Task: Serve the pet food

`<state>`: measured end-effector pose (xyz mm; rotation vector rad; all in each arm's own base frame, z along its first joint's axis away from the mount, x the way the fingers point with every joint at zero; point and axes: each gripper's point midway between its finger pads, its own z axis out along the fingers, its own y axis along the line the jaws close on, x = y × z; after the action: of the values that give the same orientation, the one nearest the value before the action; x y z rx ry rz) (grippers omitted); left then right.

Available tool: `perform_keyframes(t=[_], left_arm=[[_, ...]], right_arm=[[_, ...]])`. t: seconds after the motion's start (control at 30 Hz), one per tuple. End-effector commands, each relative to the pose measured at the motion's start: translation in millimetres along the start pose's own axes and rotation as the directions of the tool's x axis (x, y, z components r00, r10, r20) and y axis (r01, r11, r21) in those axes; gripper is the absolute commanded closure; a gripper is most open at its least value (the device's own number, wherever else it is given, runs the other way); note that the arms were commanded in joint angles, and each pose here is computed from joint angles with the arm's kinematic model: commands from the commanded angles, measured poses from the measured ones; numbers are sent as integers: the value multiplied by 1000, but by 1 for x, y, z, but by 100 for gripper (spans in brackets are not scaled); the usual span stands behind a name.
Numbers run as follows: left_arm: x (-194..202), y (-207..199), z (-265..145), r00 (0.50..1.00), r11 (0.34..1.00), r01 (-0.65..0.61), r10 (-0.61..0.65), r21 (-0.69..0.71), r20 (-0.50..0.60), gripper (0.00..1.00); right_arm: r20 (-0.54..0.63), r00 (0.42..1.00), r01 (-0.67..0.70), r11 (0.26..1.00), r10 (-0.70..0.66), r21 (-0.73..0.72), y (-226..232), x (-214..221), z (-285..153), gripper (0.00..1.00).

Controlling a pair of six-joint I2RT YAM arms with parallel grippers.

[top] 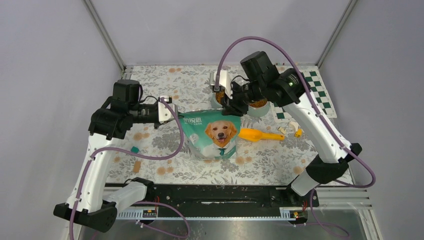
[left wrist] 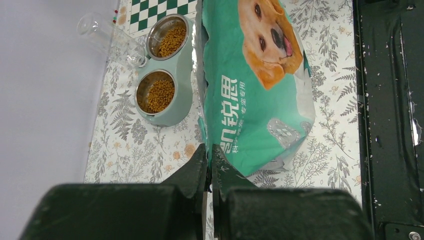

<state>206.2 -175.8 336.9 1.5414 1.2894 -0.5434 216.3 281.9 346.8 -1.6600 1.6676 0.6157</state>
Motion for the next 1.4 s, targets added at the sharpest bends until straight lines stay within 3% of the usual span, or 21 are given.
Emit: perform_keyframes(t=[0.0,0.1,0.33,0.43,0.5,0.6,0.73,0.8,0.87,0.9,1.07,1.1,1.17,1.23,1.37], left_arm=[[-32,12,-14,989,989,-122,129,-88,76,100],[-34,10,-14,988,989,-121,128,-84,84,100],[-37,14,-14,986,986,-132,141,-97,95,100],[-38,16,-13,985,987,-130,139,-95,100,100],[-37,17,-12,986,987,-127,136,-94,98,99],[-35,19,-11,986,987,-125,134,-97,95,99],[-32,20,-10,988,987,-121,130,-102,84,99],[-31,21,-10,989,988,-119,127,-103,80,100],[-30,21,-10,989,987,-120,128,-104,77,100],[-30,21,-10,989,987,-120,128,-106,74,100],[-27,23,-10,990,986,-120,128,-119,64,100],[-27,23,-10,990,986,-118,126,-120,63,100],[-26,23,-10,990,985,-118,126,-123,61,100],[-25,23,-10,990,985,-116,125,-126,60,100],[-26,23,-11,990,984,-119,128,-133,61,100]], right_arm=[[97,992,-69,991,80,-113,5,-30,14,67],[92,991,-81,989,93,-127,2,-35,21,98],[110,990,-74,993,84,-91,-4,-44,16,100],[110,991,-73,995,81,-70,-6,-44,13,75],[111,991,-72,995,79,-69,-6,-44,14,67],[113,990,-71,994,80,-80,-6,-45,19,60],[111,991,-63,994,73,-92,-6,-46,29,60],[113,991,-57,994,67,-93,-7,-49,32,66],[119,991,-52,994,63,-94,-7,-53,34,93],[125,990,-49,994,61,-94,-8,-55,34,100],[141,988,-44,994,58,-97,-9,-63,35,100],[143,988,-46,995,59,-94,-9,-64,36,97],[141,988,-46,995,59,-91,-9,-65,39,77],[143,988,-41,995,54,-94,-8,-67,42,64],[148,988,-26,994,42,-108,-5,-70,51,56]])
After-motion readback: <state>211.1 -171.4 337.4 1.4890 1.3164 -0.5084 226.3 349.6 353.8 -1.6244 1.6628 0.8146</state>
